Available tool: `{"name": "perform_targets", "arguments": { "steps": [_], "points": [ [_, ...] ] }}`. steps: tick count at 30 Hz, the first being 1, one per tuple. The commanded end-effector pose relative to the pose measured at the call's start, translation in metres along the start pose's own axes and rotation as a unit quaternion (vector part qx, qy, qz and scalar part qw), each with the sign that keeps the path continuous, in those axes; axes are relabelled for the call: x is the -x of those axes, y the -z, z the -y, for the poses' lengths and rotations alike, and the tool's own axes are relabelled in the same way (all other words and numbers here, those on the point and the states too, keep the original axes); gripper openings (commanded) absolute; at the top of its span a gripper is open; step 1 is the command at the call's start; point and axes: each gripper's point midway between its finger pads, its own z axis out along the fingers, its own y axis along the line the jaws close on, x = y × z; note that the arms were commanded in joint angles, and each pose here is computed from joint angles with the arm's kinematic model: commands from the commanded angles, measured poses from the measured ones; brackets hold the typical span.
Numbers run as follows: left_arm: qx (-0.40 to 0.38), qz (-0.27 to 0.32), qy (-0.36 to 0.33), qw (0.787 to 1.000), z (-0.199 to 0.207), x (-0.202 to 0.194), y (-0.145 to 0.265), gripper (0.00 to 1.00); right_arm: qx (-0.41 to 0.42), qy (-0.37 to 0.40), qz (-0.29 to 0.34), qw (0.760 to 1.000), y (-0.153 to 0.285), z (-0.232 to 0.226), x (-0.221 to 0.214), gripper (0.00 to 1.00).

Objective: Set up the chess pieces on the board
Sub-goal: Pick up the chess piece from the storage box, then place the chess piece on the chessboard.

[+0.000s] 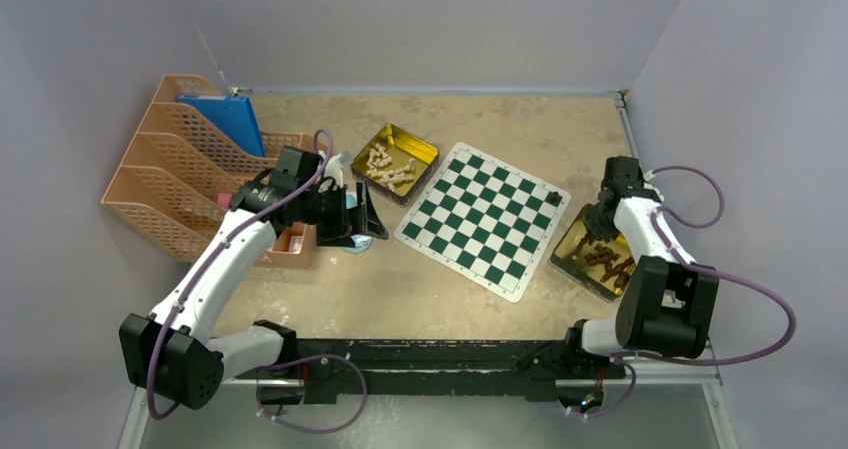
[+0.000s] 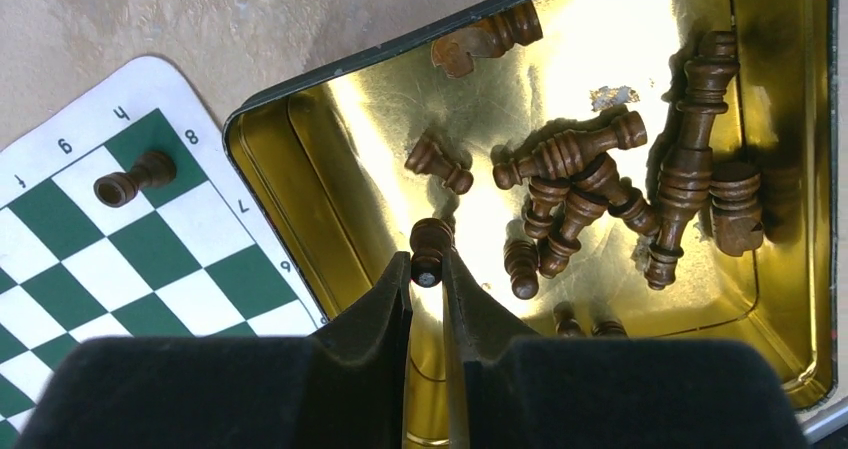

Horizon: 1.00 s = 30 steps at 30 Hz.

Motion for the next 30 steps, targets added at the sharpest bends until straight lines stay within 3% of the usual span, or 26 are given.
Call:
{"name": "perform_targets", "arguments": {
  "steps": [1,11,17,30],
  "points": [
    [-0.013,0.023,-0.028,0.999,0.010,0.011,0.008,0.91,0.000,0.001,0.030,1.000,0.018,0.000,0.019,0.15],
    [-0.017,0.021,-0.027,0.999,0.012,0.011,0.008,0.91,0.018,0.010,0.066,0.998,0.040,-0.008,0.041,0.15],
    [-0.018,0.019,-0.024,0.999,0.010,0.009,0.007,0.91,0.072,0.023,0.066,0.995,0.056,-0.027,0.045,0.15],
    [-0.020,0.012,-0.018,1.000,0.007,0.006,0.002,0.91,0.125,0.071,0.044,0.989,0.068,-0.071,0.022,0.17]
  ]
}}
